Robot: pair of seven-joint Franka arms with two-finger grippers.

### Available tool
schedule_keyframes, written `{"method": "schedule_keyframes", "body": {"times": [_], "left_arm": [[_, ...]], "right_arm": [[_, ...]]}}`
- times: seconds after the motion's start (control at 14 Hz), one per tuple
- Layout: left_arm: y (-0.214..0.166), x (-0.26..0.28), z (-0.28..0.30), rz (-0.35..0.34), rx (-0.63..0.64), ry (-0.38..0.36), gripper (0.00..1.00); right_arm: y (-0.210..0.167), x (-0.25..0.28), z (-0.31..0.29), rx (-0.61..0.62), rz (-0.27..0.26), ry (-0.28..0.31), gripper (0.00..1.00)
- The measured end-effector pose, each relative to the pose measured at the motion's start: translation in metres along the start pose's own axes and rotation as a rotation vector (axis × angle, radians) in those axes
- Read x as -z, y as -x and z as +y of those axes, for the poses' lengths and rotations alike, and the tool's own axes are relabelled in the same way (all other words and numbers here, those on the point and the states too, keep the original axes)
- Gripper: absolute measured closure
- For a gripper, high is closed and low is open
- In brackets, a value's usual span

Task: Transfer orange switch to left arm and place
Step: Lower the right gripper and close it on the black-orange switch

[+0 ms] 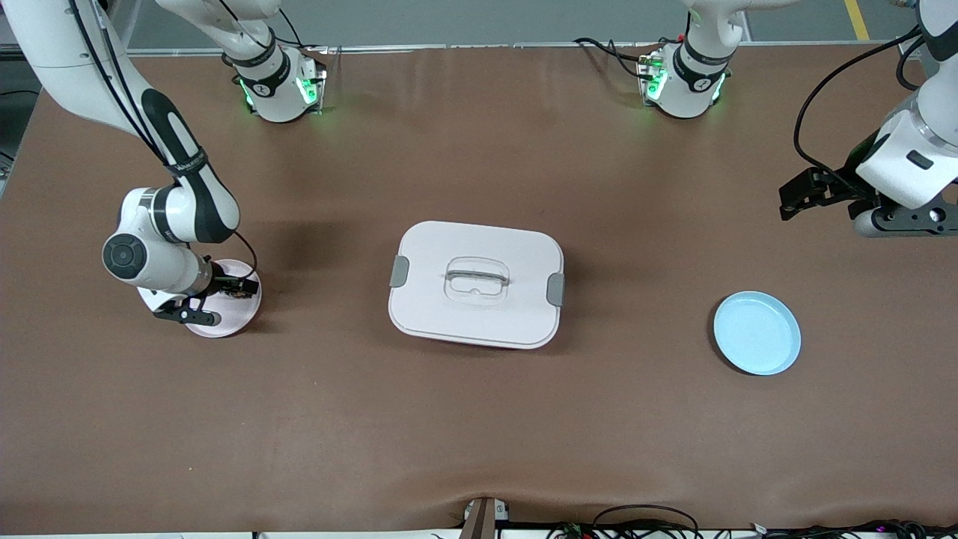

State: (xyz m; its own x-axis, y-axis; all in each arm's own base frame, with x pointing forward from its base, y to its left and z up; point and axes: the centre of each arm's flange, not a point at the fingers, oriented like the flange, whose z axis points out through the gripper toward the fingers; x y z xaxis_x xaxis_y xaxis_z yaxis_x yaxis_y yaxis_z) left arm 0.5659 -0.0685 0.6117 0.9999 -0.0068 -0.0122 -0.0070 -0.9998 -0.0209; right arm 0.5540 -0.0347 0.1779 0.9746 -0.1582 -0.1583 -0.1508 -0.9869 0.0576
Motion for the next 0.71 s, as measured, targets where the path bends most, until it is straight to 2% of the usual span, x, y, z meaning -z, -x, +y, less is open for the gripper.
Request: {"method": "schedule_keyframes", "body": {"times": [0.14, 0.21, 0.29, 0.36, 0.43, 0.5, 0.71], "left_arm": [[0.0000, 0.0000, 0.0003, 0.000, -0.001, 0.000, 0.00], [0.0001, 0.0000, 0.0009, 0.000, -0.002, 0.000, 0.00], [0.0002, 0.0000, 0.0012, 0.000, -0.002, 0.000, 0.00], [0.0001, 0.0000, 0.0012, 0.000, -0.002, 0.000, 0.00], [0.0001, 0.0000, 0.0012, 0.000, -0.002, 0.000, 0.00], [0.0001, 0.0000, 0.0010, 0.000, -0.002, 0.000, 0.00], [0.0000, 0.0035, -0.0020, 0.007, 0.004, 0.001, 0.00]], "right_arm": [[0.0000, 0.0000, 0.0000, 0.000, 0.000, 0.000, 0.00], [0.0000, 0.0000, -0.0001, 0.000, 0.000, 0.000, 0.07], [0.0000, 0.0000, -0.0002, 0.000, 0.000, 0.000, 0.07], [0.0001, 0.0000, -0.0005, 0.001, 0.000, 0.000, 0.11], [0.0001, 0.0000, -0.0010, 0.002, 0.000, 0.000, 0.23], [-0.0001, 0.0004, -0.0015, 0.002, 0.001, -0.001, 0.28], [0.0003, 0.0003, -0.0034, 0.007, -0.002, 0.000, 0.28]]}}
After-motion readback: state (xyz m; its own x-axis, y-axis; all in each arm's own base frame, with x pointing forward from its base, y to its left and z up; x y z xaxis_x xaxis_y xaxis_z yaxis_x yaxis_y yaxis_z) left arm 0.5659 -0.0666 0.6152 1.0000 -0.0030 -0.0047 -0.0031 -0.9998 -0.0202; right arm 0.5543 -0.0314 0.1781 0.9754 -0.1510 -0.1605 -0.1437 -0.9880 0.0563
